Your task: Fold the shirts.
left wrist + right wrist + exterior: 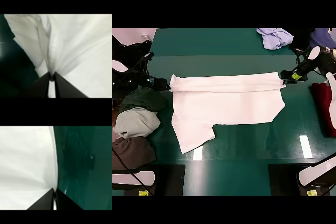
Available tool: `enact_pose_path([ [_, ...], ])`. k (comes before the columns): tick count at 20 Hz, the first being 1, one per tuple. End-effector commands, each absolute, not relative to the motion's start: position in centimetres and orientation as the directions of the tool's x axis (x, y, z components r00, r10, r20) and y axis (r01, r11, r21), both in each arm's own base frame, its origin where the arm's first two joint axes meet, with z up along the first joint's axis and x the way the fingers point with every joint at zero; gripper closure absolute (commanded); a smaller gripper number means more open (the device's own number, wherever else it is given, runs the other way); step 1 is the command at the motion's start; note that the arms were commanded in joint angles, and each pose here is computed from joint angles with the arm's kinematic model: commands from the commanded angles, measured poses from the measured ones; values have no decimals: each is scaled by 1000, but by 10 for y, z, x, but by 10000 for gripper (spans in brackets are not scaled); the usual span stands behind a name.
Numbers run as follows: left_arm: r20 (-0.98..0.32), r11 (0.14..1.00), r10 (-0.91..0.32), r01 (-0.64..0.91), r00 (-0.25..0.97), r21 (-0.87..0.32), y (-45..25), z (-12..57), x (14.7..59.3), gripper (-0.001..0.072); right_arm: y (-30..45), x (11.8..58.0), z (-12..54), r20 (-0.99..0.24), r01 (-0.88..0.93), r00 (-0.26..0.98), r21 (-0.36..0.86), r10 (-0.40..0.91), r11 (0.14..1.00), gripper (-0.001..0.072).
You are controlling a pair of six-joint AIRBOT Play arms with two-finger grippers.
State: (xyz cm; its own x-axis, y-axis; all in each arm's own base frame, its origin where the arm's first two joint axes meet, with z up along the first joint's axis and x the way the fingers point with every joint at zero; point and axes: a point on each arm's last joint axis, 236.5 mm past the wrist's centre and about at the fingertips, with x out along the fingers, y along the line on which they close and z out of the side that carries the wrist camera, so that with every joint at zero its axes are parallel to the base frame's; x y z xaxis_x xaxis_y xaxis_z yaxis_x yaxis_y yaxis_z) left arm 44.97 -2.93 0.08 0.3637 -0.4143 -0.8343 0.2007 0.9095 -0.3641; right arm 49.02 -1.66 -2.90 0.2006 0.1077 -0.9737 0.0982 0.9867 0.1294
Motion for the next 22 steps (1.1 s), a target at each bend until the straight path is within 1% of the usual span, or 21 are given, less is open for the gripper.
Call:
enact_pose_path([
  [1, -847, 903, -430, 143, 312, -405, -33, -6, 437, 174, -17, 479, -33, -981, 102, 155, 129, 112, 986, 427],
  [2, -850, 900, -436, 131, 294, -417, -35, -7, 432, 168, -19, 472, -33, -985, 108, 127, 130, 116, 986, 252],
  [5, -868, 894, -447, 91, 217, -438, -37, -6, 412, 169, -27, 448, -28, -990, 117, 45, 137, 132, 984, 248],
  [7, -873, 886, -464, 102, 149, -453, -42, -1, 391, 169, -35, 436, -14, -990, 127, 28, 137, 135, 982, 248],
  [10, -893, 899, -437, 69, 106, -432, -40, -4, 353, 170, -42, 418, 5, -989, 147, 73, 136, 127, 980, 249],
  [12, -909, 917, -399, 25, 119, -399, -37, -16, 326, 169, -39, 402, 9, -988, 136, 91, 135, 123, 982, 249],
  [14, -912, 918, -390, -24, 125, -396, -41, -31, 298, 169, -33, 385, 6, -988, 122, 99, 133, 121, 984, 250],
  [19, -906, 900, -424, -108, 5, -422, -57, -69, 226, 170, -27, 352, -4, -988, 123, 99, 133, 121, 984, 249],
  [22, -900, 892, -436, -134, -7, -431, -63, -74, 207, 170, -26, 343, -3, -987, 124, 105, 133, 121, 983, 249],
])
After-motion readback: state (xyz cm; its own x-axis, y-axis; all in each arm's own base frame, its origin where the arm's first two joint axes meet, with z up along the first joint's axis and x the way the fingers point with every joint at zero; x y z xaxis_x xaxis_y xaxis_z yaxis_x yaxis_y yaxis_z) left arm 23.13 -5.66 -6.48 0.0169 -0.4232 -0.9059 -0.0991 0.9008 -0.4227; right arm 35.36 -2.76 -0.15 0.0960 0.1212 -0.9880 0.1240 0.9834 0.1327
